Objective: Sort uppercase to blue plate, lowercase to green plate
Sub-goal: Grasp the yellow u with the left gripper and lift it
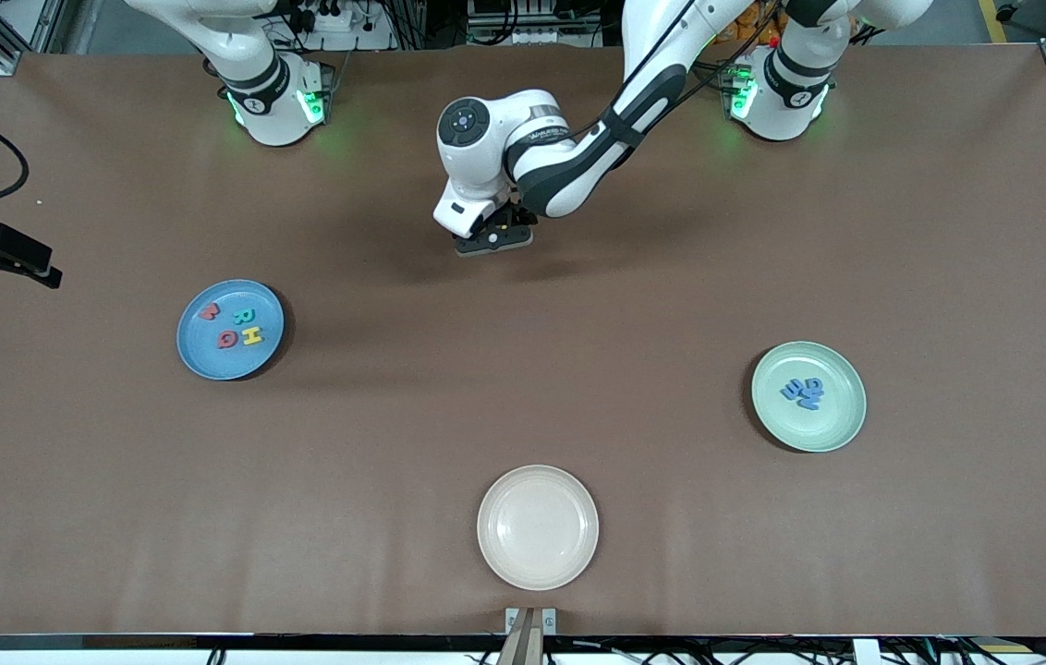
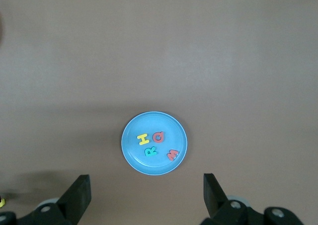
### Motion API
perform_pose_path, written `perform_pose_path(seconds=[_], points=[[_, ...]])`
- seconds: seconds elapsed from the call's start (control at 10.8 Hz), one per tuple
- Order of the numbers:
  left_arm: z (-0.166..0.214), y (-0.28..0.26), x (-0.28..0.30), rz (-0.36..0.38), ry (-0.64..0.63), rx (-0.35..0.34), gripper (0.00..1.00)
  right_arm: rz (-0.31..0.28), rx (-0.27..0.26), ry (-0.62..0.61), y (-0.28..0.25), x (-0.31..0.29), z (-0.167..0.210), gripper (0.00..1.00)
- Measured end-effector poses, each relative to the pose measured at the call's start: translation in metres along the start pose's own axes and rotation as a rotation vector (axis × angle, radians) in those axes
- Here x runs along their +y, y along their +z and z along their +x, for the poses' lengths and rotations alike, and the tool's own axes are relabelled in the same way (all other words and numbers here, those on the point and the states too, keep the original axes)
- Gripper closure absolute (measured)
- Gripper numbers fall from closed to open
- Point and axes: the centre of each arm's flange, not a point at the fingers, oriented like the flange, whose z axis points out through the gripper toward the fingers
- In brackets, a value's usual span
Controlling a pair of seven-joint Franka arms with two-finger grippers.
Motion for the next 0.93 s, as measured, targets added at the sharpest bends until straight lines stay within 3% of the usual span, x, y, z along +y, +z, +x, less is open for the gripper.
perform_pose_path(seconds=[0.84,0.93], points=[[-0.029,0.042,-0.018,-0.024,0.071,-0.017,0.00,0.001,0.008,0.027,-0.003,0.013,-0.017,0.00],[-0.030,0.044,-0.018,-0.036,0.073,-0.016,0.08,0.001,0.012,0.027,-0.007,0.012,-0.023,0.00]])
